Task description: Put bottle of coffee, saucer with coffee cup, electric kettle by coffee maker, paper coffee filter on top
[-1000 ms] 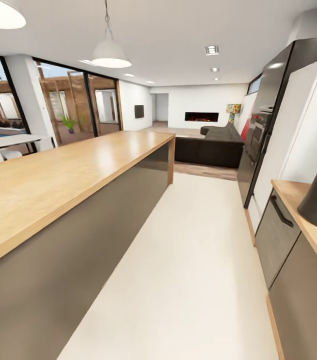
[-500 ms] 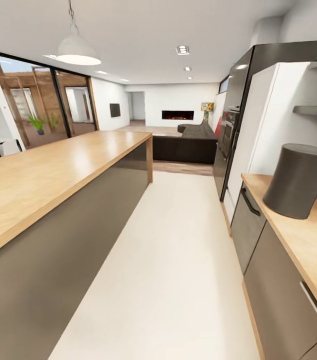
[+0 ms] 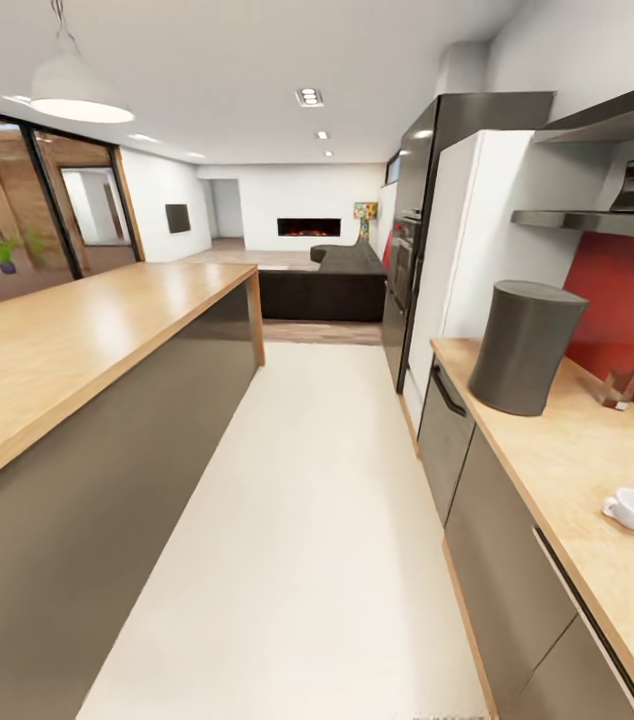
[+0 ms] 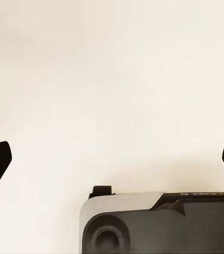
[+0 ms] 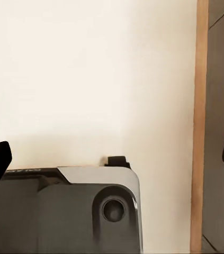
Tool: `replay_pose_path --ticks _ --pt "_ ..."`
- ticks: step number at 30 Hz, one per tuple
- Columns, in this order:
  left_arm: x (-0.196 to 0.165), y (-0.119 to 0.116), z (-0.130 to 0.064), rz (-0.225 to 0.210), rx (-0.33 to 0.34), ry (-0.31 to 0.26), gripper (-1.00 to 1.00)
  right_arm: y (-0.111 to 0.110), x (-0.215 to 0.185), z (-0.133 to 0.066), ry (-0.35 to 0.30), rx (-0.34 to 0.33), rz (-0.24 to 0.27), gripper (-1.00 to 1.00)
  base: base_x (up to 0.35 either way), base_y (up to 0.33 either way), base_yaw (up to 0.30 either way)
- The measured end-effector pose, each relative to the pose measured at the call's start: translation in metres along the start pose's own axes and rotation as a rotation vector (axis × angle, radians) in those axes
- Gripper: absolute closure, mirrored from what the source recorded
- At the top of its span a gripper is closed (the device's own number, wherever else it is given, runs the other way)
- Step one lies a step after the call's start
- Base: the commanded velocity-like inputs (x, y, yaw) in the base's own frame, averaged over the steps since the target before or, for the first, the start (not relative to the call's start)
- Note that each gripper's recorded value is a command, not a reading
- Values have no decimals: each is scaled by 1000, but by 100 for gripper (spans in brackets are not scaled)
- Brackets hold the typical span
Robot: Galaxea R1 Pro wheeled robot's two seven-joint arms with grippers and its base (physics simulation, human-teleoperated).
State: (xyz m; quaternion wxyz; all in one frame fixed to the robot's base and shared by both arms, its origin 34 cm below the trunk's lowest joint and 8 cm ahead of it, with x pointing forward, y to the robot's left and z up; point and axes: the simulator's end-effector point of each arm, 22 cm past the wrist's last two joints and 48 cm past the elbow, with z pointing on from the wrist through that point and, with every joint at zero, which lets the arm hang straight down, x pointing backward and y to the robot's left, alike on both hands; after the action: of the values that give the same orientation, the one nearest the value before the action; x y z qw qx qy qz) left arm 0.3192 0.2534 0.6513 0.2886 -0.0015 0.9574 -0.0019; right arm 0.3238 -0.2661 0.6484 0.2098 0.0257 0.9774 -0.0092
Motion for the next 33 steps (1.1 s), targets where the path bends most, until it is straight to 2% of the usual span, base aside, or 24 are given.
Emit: replay_pose_path --ticks 15,33 --pt "3 1 -5 1 -1 8 -100 0 4 -4 9 1 0 -100 -7 11 -297" --pt "7 0 -5 0 0 19 -100 -1 8 -4 20 1 -1 -100 -205 240 -293"
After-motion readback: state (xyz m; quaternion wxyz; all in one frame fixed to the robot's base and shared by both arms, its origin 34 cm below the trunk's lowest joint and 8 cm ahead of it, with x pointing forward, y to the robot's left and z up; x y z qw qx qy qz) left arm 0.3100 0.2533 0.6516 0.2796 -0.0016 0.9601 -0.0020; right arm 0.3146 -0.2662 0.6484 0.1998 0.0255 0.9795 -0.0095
